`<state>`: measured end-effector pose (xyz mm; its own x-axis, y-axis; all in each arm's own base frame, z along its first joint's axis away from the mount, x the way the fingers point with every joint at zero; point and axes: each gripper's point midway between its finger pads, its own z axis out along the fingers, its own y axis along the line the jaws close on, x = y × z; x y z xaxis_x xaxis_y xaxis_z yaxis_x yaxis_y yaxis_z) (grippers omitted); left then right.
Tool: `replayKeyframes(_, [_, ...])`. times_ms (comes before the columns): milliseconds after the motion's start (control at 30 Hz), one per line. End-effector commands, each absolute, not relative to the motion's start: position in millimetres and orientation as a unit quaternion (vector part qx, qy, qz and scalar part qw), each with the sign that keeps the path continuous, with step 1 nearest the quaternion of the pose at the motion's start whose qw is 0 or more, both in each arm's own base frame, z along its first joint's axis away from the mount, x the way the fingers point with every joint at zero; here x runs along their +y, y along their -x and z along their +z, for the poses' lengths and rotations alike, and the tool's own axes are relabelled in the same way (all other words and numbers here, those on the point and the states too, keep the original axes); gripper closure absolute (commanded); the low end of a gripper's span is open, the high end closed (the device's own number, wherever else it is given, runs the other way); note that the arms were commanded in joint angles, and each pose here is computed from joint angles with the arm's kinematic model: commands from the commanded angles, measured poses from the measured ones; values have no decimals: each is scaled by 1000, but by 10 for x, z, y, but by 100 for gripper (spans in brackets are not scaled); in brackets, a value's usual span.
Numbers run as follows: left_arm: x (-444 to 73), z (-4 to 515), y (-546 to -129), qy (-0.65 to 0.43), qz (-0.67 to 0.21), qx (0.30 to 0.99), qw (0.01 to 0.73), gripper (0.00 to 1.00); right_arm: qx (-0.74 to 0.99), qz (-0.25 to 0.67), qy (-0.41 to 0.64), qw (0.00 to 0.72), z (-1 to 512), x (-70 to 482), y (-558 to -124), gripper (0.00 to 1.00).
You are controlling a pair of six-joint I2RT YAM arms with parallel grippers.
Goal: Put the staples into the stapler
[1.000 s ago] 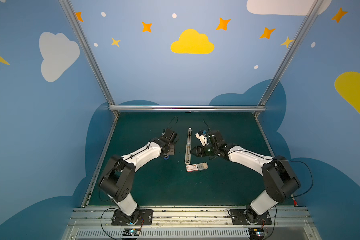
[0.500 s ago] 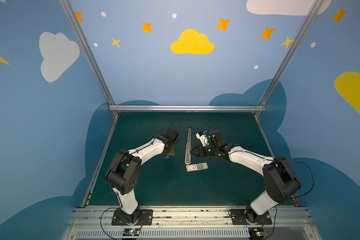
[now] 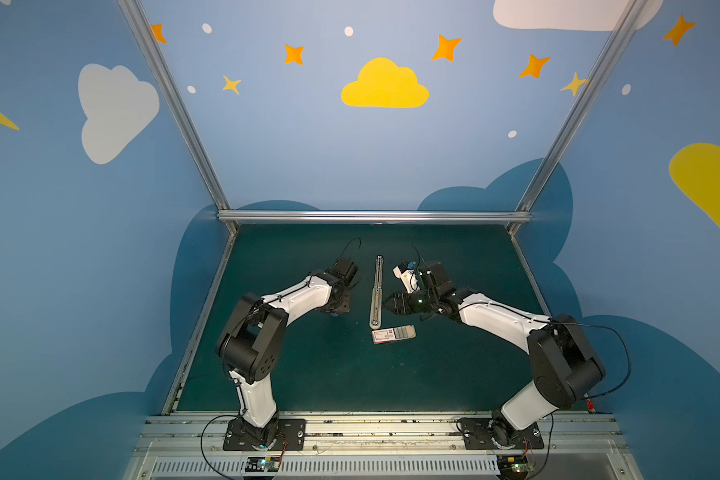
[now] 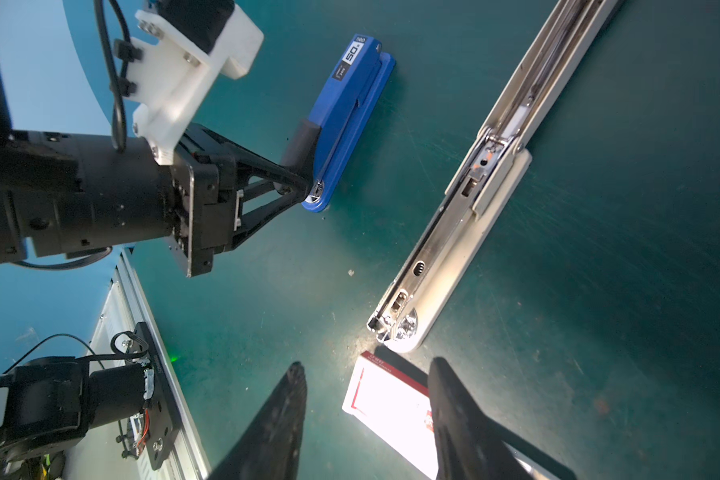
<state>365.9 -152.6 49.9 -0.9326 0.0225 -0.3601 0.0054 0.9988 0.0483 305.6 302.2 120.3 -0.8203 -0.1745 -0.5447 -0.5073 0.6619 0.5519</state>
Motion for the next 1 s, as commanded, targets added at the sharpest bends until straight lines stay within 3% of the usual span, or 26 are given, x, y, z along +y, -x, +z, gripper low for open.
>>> replayKeyframes(0, [-1235,418,-3646,11,65,985,161,96,879,370,190,233,1277,3004,-3028,52])
replayKeyframes(300, [-753,535,-3798,50,104,980,159,92,879,369,189,237,1294,2971,-3018,52])
replayKeyframes(433, [-546,558,-3836,71,118,978,158,63,879,369,188,237,1294,2953,-3009,51])
replayKeyframes(533, [-394,581,-3839,88,134,975,157,55,879,369,187,238,1305,2940,-3007,52])
replayKeyframes(733, [-255,708,-3819,115,148,968,167,53,877,371,188,242,1348,2927,-3002,52])
replayKeyframes(967, [-649,1020,-3718,91,82,969,215,48,881,368,186,234,1404,2867,-2925,50])
